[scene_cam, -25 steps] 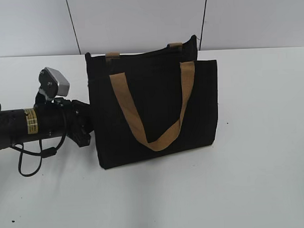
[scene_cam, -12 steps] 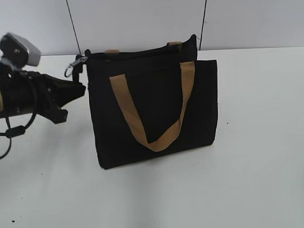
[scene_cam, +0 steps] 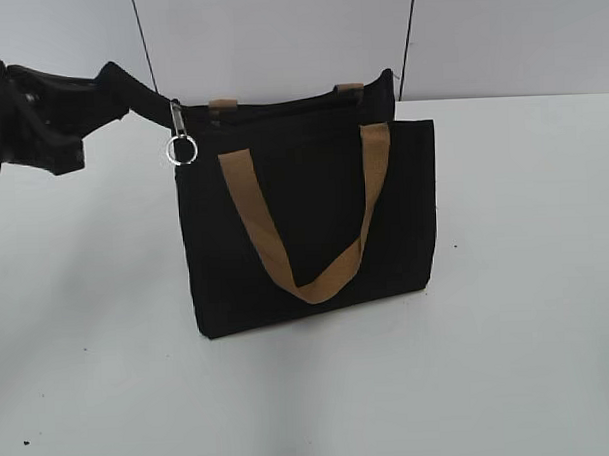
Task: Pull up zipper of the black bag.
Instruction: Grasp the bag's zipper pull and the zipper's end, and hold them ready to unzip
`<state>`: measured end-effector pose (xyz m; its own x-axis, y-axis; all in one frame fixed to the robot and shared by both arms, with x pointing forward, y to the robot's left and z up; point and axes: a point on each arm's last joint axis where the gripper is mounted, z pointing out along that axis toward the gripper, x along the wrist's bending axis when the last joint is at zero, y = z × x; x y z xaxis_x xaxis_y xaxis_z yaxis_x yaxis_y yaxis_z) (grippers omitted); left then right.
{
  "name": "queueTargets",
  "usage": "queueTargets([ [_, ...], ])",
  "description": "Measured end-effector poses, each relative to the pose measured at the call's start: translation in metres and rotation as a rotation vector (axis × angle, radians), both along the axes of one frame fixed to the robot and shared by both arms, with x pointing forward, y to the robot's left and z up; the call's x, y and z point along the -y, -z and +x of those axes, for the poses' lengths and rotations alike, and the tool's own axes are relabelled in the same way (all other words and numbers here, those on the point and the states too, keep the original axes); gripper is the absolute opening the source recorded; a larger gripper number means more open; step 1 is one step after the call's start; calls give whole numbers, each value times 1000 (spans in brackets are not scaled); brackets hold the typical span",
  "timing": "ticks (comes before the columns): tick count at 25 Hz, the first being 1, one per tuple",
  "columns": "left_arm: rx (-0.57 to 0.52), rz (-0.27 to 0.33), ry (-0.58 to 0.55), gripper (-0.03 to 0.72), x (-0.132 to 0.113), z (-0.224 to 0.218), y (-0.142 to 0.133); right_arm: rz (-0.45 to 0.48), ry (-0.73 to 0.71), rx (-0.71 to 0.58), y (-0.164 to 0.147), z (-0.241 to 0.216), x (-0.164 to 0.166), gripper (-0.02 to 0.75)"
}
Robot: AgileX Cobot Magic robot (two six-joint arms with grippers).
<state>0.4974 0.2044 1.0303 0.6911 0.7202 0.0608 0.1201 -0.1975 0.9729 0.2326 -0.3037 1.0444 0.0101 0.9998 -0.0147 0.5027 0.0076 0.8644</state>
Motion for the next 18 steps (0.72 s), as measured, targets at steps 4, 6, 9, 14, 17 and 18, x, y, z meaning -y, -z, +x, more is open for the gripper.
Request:
queueTargets([
  [4,-17,-29,40,35,9,-4,-1,0,0,0,0,0,0,594],
  [6,-11,-29,57,35,13,-5,-3,0,0,-1,0,0,0,594],
  [9,2,-41,44,35,14,-1,-9,0,-6,-1,0,0,0,594],
  [14,6,-73,0,35,12,4,-16,6,-58,-11,-1,2,-3,594],
  [17,9,-76,-2,35,12,5,-17,-41,-208,-65,-10,22,-14,594],
  [18,8,-76,-3,35,12,5,-17,-35,-266,-93,-13,32,-19,594],
])
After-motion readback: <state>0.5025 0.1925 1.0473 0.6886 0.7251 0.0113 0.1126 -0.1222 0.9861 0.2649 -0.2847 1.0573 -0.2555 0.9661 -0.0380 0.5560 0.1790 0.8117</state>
